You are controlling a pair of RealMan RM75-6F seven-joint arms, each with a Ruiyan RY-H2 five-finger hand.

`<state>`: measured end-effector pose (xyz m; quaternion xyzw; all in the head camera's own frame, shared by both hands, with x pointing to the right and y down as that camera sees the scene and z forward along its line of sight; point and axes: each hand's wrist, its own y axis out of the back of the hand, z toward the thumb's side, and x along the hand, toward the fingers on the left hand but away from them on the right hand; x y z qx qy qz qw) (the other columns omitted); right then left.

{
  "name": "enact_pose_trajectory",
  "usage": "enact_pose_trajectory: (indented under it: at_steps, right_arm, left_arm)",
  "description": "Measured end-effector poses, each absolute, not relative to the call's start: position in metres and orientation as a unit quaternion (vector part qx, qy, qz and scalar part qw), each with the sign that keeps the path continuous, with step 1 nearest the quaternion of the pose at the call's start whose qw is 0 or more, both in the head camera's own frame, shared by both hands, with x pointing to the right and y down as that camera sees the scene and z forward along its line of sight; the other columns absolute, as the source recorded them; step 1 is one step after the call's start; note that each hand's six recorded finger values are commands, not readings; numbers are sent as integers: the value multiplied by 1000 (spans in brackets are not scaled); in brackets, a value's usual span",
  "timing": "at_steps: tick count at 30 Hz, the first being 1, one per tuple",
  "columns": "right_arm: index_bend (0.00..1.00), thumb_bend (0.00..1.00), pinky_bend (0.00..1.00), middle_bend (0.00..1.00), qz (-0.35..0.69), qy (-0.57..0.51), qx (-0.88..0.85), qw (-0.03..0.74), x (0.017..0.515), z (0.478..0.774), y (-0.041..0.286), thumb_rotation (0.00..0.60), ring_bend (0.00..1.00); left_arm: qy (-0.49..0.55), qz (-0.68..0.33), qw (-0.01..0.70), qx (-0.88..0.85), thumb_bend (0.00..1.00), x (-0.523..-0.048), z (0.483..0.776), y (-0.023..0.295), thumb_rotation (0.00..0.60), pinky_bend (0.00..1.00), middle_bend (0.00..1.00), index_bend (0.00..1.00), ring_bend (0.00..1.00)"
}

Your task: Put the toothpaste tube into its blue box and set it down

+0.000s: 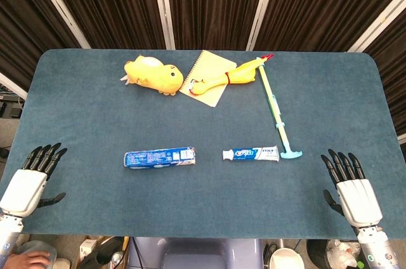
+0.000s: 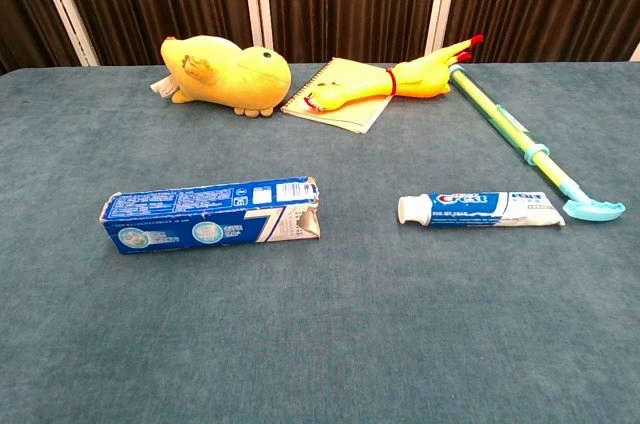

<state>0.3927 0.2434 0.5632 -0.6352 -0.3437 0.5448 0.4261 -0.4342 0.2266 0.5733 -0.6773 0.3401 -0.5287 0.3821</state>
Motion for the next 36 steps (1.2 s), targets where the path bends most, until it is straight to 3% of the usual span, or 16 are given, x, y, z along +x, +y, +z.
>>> enact_pose_trajectory:
  at_steps: [21, 23, 28, 36]
  right_arm:
    - [0, 355, 0, 0, 542, -354, -637, 419, 394, 562, 244, 600, 0]
    - [0, 355, 0, 0, 542, -354, -638, 418, 395, 562, 244, 600, 0]
    - [0, 355, 0, 0, 540, -359, -639, 414, 395, 561, 243, 600, 0]
    - [0, 355, 0, 0, 537, -360, -645, 408, 392, 562, 244, 600, 0]
  left_arm:
    - [342, -529, 374, -680, 39, -432, 575, 226, 600, 5, 0, 0, 0]
    - [344, -529, 373, -681, 46, -431, 575, 225, 600, 34, 0, 0, 0]
    - [342, -533, 371, -679, 109, -428, 579, 219, 600, 216, 51, 35, 78]
    - [340, -528, 362, -689, 130, -391, 598, 184, 600, 277, 154, 96, 155]
